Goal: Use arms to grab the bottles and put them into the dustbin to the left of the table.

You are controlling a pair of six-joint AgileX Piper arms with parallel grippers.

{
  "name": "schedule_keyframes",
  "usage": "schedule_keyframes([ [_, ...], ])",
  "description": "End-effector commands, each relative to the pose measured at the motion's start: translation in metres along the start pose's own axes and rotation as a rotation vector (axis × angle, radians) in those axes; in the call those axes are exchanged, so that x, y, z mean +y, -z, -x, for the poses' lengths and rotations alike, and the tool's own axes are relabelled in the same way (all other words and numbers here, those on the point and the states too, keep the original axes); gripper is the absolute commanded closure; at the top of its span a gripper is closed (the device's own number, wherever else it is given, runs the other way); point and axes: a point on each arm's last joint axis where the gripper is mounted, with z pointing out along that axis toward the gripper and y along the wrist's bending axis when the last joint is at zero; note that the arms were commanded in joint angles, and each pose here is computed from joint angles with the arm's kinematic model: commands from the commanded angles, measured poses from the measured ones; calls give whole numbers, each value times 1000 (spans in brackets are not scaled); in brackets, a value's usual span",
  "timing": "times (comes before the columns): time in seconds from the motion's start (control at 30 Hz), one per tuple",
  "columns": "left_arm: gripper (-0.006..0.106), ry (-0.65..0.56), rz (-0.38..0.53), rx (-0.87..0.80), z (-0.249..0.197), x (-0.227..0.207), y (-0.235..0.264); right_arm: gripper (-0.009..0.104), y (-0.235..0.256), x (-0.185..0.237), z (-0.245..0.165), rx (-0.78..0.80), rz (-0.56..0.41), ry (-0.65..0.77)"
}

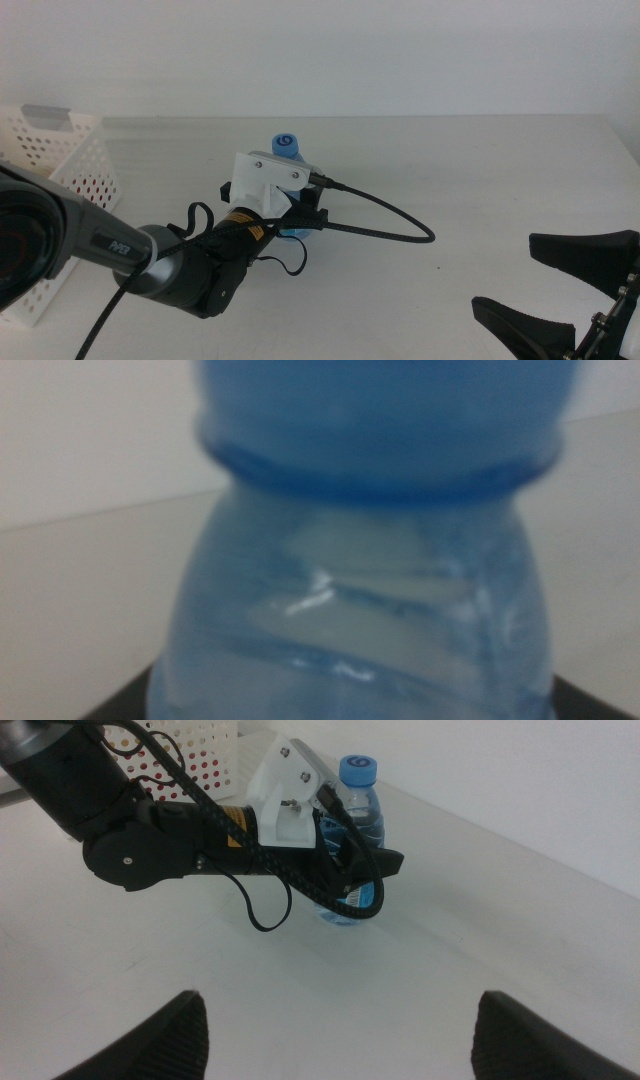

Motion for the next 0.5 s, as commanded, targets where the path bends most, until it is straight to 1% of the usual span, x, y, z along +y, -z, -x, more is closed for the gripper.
schedule_keyframes([
  [0.0, 57, 31, 10, -136, 34, 1, 3, 26, 3, 0, 15, -97, -1, 18],
  [0.03, 67, 31, 11, -129, 37, 1, 7, 26, 3, 0, 15, -97, -1, 18],
  [0.07, 73, 24, 11, -120, 39, 1, 10, 26, 3, 0, 15, -97, -1, 18],
  [0.1, 79, 11, 12, -109, 44, 1, 15, 26, 3, 0, 15, -97, -1, 18],
  [0.13, 83, -8, 13, -96, 48, 1, 21, 26, 3, 0, 15, -97, -1, 18],
  [0.23, 83, -60, 10, -38, 60, 0, 37, 26, 3, 0, 15, -97, -1, 18],
  [0.47, 81, -44, -6, 62, 102, -1, 80, 26, 3, 0, 15, -97, -1, 18],
])
